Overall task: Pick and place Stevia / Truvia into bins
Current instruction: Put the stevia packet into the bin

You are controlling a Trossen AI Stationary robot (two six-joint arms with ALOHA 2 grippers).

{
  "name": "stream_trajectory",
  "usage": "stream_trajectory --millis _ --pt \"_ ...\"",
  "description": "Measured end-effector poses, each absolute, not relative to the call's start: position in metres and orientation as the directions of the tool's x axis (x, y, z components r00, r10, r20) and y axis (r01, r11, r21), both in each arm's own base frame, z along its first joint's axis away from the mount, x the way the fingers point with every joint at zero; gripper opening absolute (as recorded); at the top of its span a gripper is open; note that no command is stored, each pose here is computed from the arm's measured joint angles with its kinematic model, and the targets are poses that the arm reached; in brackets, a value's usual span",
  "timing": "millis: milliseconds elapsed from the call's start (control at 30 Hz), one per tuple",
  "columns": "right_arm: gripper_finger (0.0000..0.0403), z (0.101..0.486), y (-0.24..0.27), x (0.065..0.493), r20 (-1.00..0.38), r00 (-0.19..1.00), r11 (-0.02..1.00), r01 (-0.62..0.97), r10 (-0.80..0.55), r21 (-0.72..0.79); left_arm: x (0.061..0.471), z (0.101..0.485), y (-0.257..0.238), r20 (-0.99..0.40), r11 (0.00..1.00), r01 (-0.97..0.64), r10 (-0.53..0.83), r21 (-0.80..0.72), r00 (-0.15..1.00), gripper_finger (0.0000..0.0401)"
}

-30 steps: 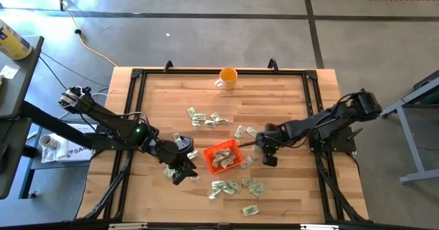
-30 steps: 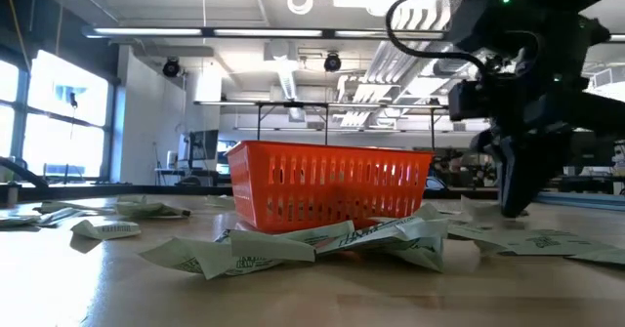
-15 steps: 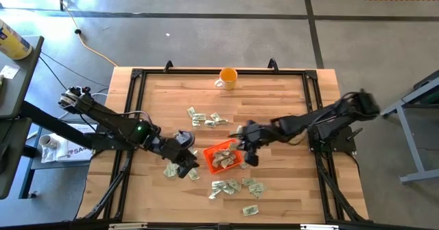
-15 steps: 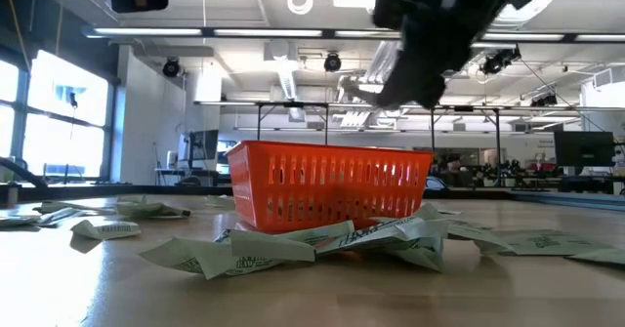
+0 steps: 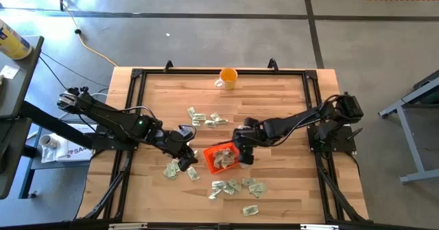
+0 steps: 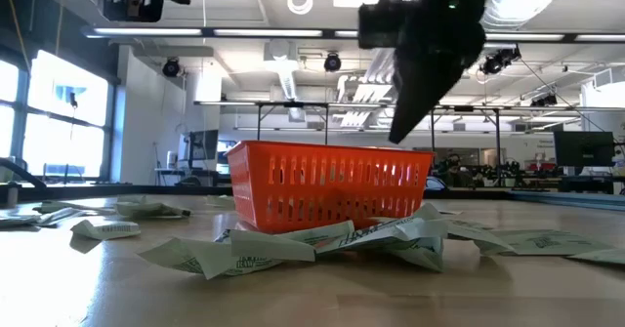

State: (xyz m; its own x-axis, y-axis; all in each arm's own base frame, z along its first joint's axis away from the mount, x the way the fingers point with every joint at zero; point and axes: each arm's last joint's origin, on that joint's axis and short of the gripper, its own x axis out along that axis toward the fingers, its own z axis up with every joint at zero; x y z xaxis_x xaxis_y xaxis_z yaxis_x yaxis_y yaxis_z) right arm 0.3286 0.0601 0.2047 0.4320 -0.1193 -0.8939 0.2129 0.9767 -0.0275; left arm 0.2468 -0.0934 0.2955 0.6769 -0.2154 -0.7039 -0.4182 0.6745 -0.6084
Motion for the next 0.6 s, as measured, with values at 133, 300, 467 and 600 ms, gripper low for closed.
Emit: stream_trajectory --millis 133,300,467,600 --pt "0.0199 0.202 0.065 0.313 -0.890 0.367 0.954 0.226 -0.270 -0.196 0.248 0.294 -0.094 -0.707 0.669 -0.424 -0.218 -0.610 0.673 0.0209" --pt "0.0222 0.189 0.070 0.298 -0.920 0.285 0.947 0.251 -0.270 -0.200 0.242 0.284 -0.086 -0.792 0.712 -0.526 -0.069 -0.465 0.606 0.0209" --pt "0.0226 0.169 0.080 0.280 -0.950 0.212 0.953 0.248 -0.231 -0.176 0.227 0.261 -0.073 -0.933 0.819 -0.562 0.104 -0.117 0.344 0.0209" --pt "0.0227 0.159 0.086 0.268 -0.959 0.171 0.952 0.248 -0.227 -0.181 0.240 0.241 -0.074 -0.949 0.934 -0.356 0.119 0.007 0.292 0.0209"
